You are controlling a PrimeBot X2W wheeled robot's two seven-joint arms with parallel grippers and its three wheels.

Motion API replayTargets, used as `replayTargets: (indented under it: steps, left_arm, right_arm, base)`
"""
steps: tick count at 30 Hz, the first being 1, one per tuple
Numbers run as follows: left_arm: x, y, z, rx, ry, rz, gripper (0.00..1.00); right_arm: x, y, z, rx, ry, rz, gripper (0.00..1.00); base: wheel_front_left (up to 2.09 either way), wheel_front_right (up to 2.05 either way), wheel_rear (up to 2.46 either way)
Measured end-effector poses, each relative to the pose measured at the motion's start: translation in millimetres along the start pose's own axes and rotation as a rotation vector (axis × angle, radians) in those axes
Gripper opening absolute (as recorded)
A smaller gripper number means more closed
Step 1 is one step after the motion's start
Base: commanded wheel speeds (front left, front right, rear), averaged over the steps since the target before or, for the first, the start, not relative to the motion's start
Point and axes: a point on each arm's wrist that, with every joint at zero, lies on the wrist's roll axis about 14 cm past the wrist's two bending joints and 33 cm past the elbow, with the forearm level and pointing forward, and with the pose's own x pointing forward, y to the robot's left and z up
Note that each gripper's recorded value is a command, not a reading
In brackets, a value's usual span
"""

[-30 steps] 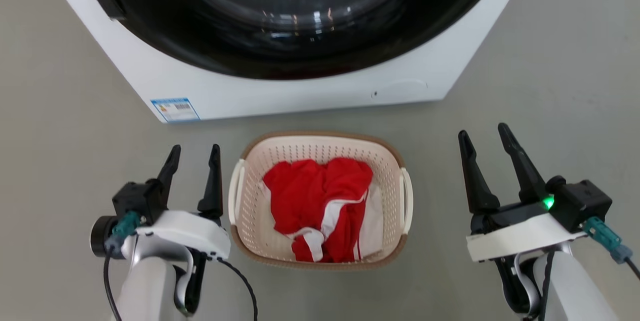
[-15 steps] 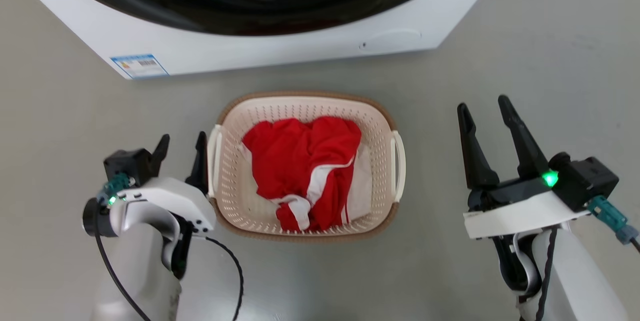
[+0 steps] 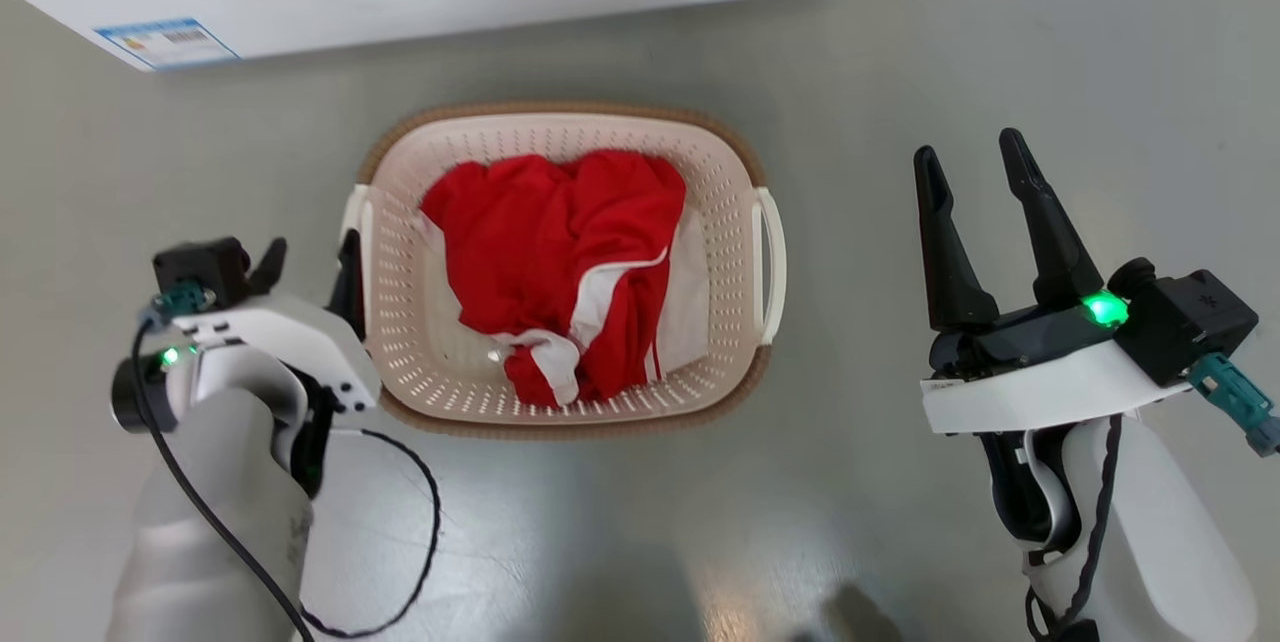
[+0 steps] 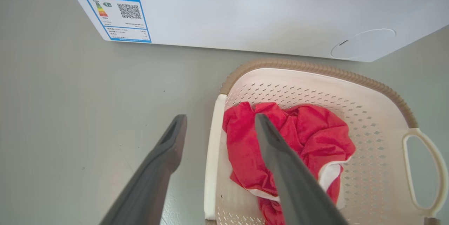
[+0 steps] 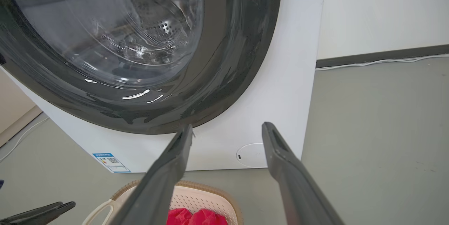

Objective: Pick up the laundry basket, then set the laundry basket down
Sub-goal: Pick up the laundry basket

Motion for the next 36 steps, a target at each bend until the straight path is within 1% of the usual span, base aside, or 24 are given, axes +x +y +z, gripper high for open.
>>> replayTargets:
  steps: [3,8,11,15,21,26,34,35,36]
  left_arm:
    - [10.6,0.7,-6.5,0.004,0.023,-0.003,1.0]
    - [24.2,-4.7,-21.0,0.015,0.067,-0.023,1.0]
    - [30.3,-6.4,-31.3,0.021,0.099,-0.031,1.0]
    - [39.0,-1.5,-44.8,0.036,0.147,-0.027,1.0]
    - [47.5,-1.7,-60.7,0.049,0.213,-0.033,1.0]
    - [55.9,0.0,-63.0,0.065,0.239,-0.037,1.0]
    - [59.3,2.3,-80.4,0.082,0.365,-0.036,1.0]
    - [59.1,3.3,-81.9,0.085,0.376,-0.035,0.99]
    - [58.8,4.4,-82.9,0.088,0.385,-0.033,0.95]
  right_arm:
    - [3.4,-2.1,-6.6,0.007,0.011,-0.007,1.0]
    - [14.5,-0.2,-1.3,0.007,-0.02,0.005,1.0]
    - [16.0,0.3,-4.8,0.006,-0.016,0.009,1.0]
    - [19.1,0.2,-6.8,0.015,-0.019,0.009,1.0]
    - [20.1,-1.8,-11.1,0.017,-0.013,0.003,1.0]
    - [19.4,-4.4,-16.8,0.016,0.001,-0.005,1.0]
    - [19.3,-5.8,-23.3,0.024,0.016,-0.012,1.0]
    - [19.0,-5.6,-23.5,0.024,0.017,-0.012,1.0]
    - [18.7,-5.5,-23.5,0.024,0.018,-0.012,1.0]
  base:
    - [0.0,0.0,0.0]
    - [0.0,0.0,0.0]
    - [0.0,0.0,0.0]
    - [0.0,0.0,0.0]
    - [0.0,0.0,0.0]
    - [0.0,0.0,0.0]
    - [0.0,0.0,0.0]
    - [0.0,0.0,0.0]
    - [0.0,0.0,0.0]
